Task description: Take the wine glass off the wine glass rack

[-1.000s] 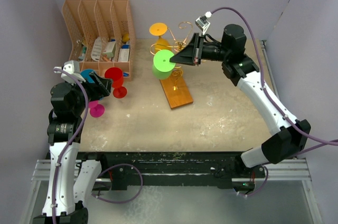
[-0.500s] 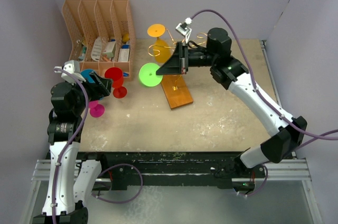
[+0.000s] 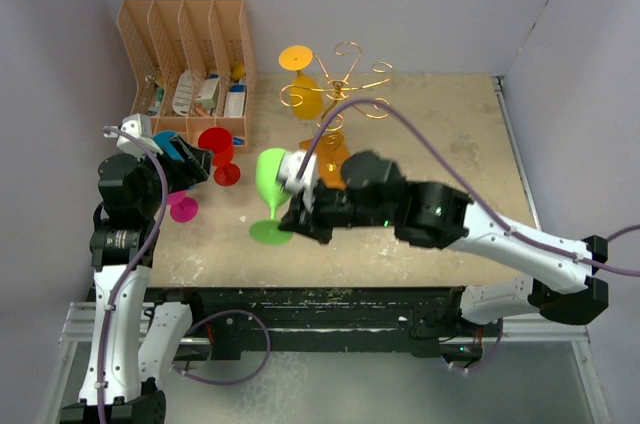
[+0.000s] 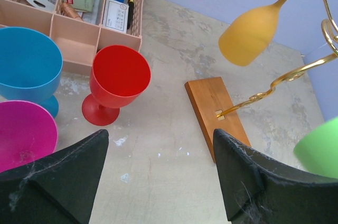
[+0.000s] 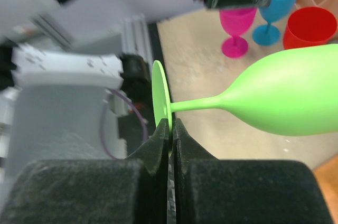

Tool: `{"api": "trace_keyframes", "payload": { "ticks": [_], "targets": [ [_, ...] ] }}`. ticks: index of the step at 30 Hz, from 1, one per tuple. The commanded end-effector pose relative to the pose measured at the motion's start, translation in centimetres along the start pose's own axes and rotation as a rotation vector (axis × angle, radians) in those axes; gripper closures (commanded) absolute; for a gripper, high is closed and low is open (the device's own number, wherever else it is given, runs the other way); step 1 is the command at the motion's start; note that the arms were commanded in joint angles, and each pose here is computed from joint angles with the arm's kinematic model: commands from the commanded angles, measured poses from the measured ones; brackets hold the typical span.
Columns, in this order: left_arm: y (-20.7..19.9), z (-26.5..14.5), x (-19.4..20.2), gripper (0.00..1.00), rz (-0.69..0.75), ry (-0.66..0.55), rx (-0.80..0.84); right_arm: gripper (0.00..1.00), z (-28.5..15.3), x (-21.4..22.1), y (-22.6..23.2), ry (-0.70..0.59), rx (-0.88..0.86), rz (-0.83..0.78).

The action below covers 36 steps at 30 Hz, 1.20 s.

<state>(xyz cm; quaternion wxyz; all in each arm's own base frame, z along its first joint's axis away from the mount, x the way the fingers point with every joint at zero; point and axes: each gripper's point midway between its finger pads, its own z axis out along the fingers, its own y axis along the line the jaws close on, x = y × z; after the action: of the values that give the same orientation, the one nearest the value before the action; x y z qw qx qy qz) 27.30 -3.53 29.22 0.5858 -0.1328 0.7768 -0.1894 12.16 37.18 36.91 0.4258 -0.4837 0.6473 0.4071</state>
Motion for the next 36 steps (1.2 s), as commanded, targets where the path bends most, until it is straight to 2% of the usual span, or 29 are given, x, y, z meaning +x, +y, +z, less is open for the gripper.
{"api": "trace_keyframes", "payload": {
  "ticks": [1,7,9,12,16,19,22,25,36],
  "targets": [
    [-1.2,-0.3,-1.0,0.16,-0.046,0.019,0.015,1.0,0.5,4.8,-3.2,0.137,0.353,-0.329],
    [-6.7,-1.5,0.7,0.16,-0.108,0.267,0.274,1.0,-0.8,10.4,-5.7,0.244,0.81,-0.886],
    [-7.7,-2.3,1.3,0.17,-0.107,0.315,0.335,1.0,-1.2,10.6,-5.6,0.227,0.891,-0.978],
    [-9.2,-4.0,2.4,0.17,-0.11,0.391,0.443,1.0,-1.4,11.0,-5.3,0.24,0.927,-1.093],
    [-10.5,-6.1,3.9,0.18,-0.128,0.491,0.547,1.0,-0.6,11.7,-4.3,0.261,0.917,-1.352],
    [-11.1,-7.4,4.4,0.18,-0.13,0.515,0.588,1.0,1.1,13.2,-4.0,0.345,0.876,-1.526],
    [-11.2,-8.0,4.6,0.18,-0.124,0.517,0.588,1.0,2.1,14.3,-3.5,0.358,0.845,-1.661],
    [-11.0,-8.3,5.0,0.18,-0.123,0.526,0.579,1.0,2.8,15.0,-3.2,0.364,0.827,-1.718],
    [-10.5,-8.4,6.1,0.19,-0.132,0.56,0.558,1.0,3.7,15.1,-2.5,0.35,0.822,-1.742]
  ]
}}
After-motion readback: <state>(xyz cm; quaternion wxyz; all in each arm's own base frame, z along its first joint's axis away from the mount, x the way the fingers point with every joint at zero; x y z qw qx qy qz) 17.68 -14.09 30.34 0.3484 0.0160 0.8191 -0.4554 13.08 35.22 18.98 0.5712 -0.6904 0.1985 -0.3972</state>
